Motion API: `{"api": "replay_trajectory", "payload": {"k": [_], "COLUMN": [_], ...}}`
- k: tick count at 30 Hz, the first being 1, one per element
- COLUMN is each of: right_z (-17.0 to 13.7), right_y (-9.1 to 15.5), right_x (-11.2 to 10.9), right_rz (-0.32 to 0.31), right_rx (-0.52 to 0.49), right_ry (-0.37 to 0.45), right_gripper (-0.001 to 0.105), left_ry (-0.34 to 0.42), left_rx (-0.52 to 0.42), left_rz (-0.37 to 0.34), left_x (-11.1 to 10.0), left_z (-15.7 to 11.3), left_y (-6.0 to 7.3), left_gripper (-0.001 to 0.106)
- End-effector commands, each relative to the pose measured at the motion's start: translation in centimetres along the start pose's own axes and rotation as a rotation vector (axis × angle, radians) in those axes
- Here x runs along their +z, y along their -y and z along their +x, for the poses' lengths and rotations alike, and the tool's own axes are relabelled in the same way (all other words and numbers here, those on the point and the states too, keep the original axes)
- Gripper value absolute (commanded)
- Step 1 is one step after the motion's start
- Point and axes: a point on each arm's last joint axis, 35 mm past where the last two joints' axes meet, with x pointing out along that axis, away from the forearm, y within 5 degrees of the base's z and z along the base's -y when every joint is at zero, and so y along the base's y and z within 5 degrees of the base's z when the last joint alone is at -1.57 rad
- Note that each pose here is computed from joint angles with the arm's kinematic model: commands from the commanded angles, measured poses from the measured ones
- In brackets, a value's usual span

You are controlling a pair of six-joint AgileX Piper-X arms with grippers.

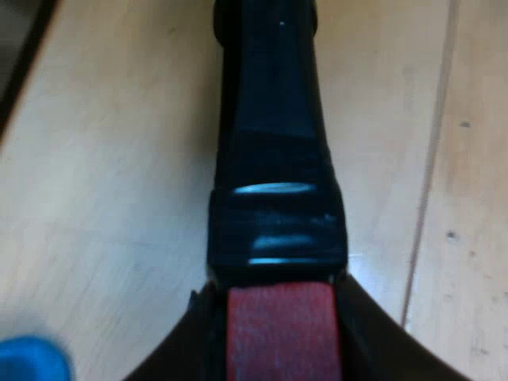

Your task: Put the handle in the coffee machine

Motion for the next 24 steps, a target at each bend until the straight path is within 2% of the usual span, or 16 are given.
{"api": "replay_trajectory", "payload": {"k": [1,10,17,21,24], "right_z": [-0.7,-0.6,-0.7,-1.2,-2.3], "right_y": [0.4,0.4,0.4,-0.1,-1.6], "right_x": [0.3,0.3,0.3,0.4,0.2], "right_rz": [0.0,-0.001,-0.021,-0.074,-0.117], "right_rx": [-0.05,-0.051,-0.063,-0.153,-0.204], "right_ry": [0.041,0.039,0.049,0.117,0.207], "right_gripper": [0.089,0.089,0.089,0.089,0.089], "left_ry": [0.051,0.062,0.104,0.127,0.137], "left_rx": [0.029,0.089,0.124,0.159,0.194], "left_rz": [-0.038,-0.102,-0.254,-0.302,-0.311], "left_x": [0.3,0.0,-0.8,-1.3,-1.6], "left_z": [-0.5,-0.9,-1.7,-2.2,-2.5], "left_y": [-0.6,-1.3,-2.0,-2.5,-2.8], "left_gripper": [0.0,0.0,0.0,0.0,0.0]}}
